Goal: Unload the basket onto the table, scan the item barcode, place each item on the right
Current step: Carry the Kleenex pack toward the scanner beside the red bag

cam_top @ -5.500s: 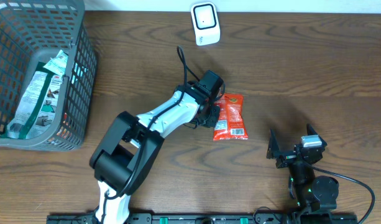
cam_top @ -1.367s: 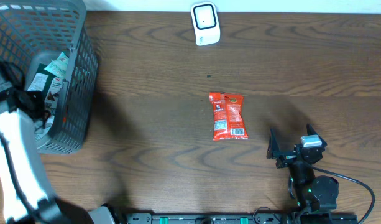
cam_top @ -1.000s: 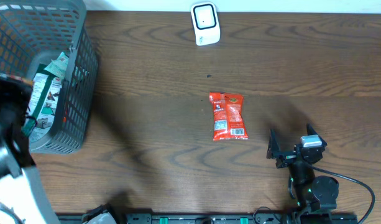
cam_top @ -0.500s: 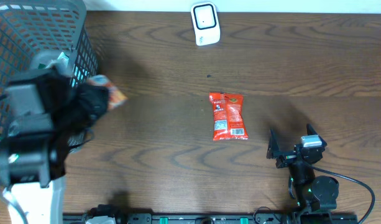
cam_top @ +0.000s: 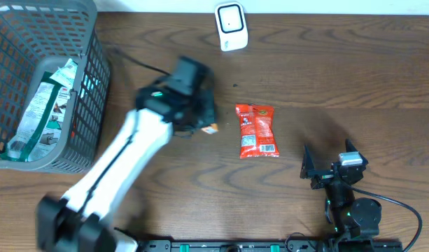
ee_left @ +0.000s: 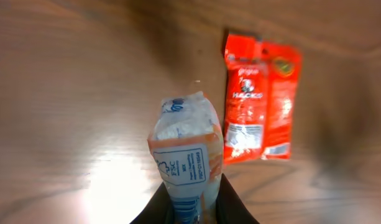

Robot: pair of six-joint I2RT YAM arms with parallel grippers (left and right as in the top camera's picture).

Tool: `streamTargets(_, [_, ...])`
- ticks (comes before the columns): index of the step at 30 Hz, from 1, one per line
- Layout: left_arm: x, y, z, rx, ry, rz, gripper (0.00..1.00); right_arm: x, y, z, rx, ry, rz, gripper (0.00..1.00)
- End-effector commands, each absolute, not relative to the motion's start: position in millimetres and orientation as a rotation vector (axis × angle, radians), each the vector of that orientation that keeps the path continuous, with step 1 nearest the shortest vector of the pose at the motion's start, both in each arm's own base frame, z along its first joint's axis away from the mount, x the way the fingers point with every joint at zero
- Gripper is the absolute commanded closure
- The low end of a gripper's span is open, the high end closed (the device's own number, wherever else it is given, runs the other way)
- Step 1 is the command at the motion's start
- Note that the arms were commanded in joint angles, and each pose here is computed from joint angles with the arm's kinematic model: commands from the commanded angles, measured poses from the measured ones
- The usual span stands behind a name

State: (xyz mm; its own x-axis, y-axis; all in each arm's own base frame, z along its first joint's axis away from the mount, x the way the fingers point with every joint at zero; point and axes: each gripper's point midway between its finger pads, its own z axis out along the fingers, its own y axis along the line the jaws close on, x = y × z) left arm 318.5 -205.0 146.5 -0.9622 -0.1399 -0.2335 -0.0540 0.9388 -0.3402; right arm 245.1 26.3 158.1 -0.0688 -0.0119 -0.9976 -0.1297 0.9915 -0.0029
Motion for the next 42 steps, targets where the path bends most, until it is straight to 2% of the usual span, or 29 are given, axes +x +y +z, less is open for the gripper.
streamTargets(1, [319.0, -224.3, 98.7, -0.048, 2.91, -0.365, 0.93, 245.0, 24.4, 157.9, -0.107, 1.637, 0.089, 0.01])
streamTargets(6, [317.7, -240.4, 55.7, 0.015, 2.963, -0.278, 0.93, 245.0, 24.4, 157.9, -0.107, 1.637, 0.089, 0.01])
streamTargets(10, [313.3, -250.8, 41.1, 0.055, 2.981, -0.267, 0.93, 245.0, 24.4, 157.9, -0.107, 1.637, 0.089, 0.01])
streamTargets(15, [317.4, -248.7, 37.2, 0.092, 2.921, -0.13, 0.92, 245.0, 24.4, 157.9, -0.107, 1.637, 0.089, 0.01])
streamTargets(34, [305.4, -262.0, 28.8, 0.16, 2.932, -0.116, 0.92, 245.0, 24.4, 157.9, -0.107, 1.637, 0.089, 0.01])
streamTargets(36, [305.3, -262.1, 28.8, 0.149, 2.933, -0.118, 0.84, 245.0, 24.4, 157.9, -0.107, 1.637, 0.089, 0.01])
streamTargets(37, [305.0, -262.3, 28.7, 0.15, 2.934, -0.12, 0.73, 245.0, 24.4, 157.8, -0.107, 1.637, 0.089, 0.01])
streamTargets(40, [304.9, -262.4, 28.7, 0.149, 2.935, -0.121, 0.6, 245.0, 24.4, 157.8, -0.107, 1.637, 0.089, 0.01])
streamTargets(42, [304.9, -262.4, 28.7, 0.15, 2.935, -0.121, 0.47, 245.0, 24.4, 157.9, -0.107, 1.637, 0.089, 0.01])
